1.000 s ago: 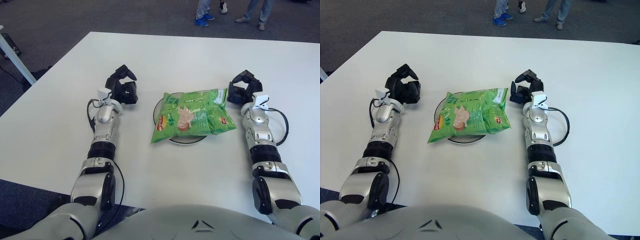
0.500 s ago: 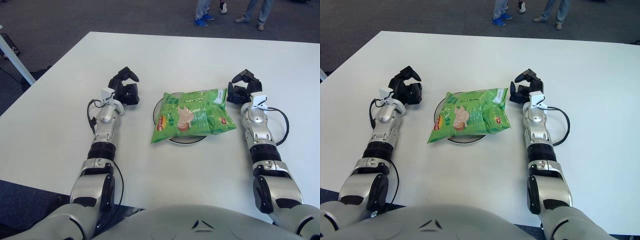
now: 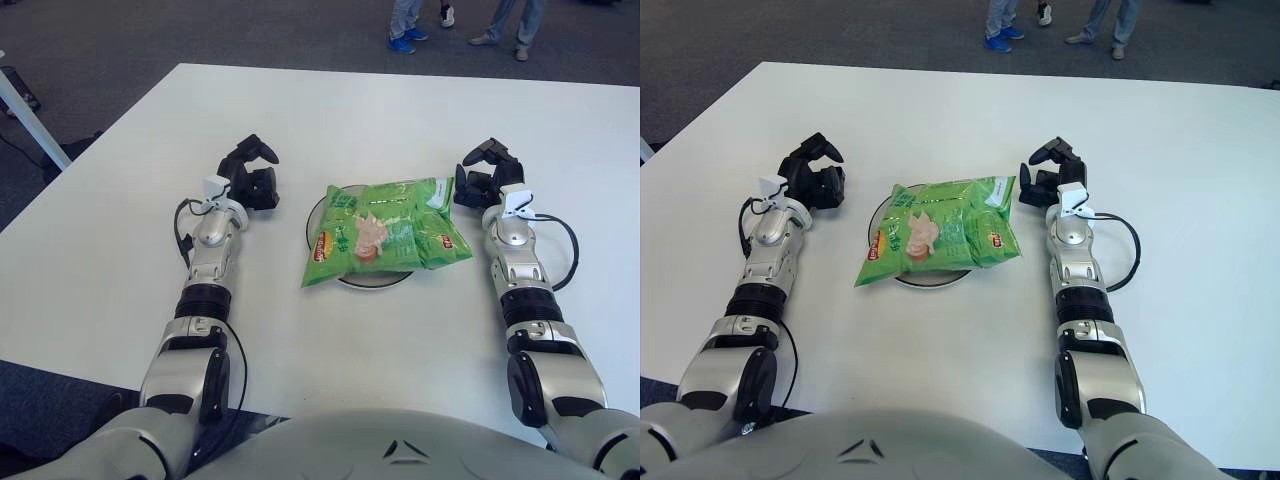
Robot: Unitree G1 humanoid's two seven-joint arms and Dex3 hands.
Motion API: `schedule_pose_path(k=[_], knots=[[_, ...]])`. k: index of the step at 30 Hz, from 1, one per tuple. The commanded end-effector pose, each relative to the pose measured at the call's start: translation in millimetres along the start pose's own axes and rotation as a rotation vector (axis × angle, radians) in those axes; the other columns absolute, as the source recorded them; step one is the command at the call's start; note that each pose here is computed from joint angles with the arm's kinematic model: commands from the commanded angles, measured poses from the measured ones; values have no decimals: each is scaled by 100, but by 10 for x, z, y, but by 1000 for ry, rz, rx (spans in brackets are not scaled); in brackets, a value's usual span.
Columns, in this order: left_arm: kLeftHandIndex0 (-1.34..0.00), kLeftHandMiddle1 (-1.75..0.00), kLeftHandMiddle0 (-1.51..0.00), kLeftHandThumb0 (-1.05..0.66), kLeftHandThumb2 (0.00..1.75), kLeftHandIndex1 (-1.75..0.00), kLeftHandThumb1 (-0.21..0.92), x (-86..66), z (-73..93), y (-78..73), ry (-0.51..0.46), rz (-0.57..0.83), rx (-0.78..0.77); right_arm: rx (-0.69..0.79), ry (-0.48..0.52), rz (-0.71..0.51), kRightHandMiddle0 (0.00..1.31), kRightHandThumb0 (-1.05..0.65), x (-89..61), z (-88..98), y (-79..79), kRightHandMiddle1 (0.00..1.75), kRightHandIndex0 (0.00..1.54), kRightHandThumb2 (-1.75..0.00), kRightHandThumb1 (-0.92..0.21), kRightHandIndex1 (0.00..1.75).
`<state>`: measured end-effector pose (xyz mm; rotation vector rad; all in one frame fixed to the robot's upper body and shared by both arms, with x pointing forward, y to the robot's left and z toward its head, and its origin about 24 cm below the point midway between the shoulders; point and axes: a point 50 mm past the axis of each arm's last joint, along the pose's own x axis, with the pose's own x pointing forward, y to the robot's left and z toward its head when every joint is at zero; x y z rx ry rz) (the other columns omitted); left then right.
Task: Put the snack into the plate.
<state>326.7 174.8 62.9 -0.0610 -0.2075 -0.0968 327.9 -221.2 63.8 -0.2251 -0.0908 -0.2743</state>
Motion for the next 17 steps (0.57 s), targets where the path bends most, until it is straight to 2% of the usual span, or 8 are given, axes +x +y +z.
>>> schedule_pose_path(k=[1,17], knots=[[-61,-175,-130,-48,132,-175,32,-277,-325,40,126,37,-20,-41,138,16,58,-47,-199,-351,-25,175,131,-126,-36,175],[-61,-175,-130,-48,131,-175,32,-273,-328,46,127,33,-30,-50,126,24,57,-47,-203,-354,-23,175,130,-126,-37,175]])
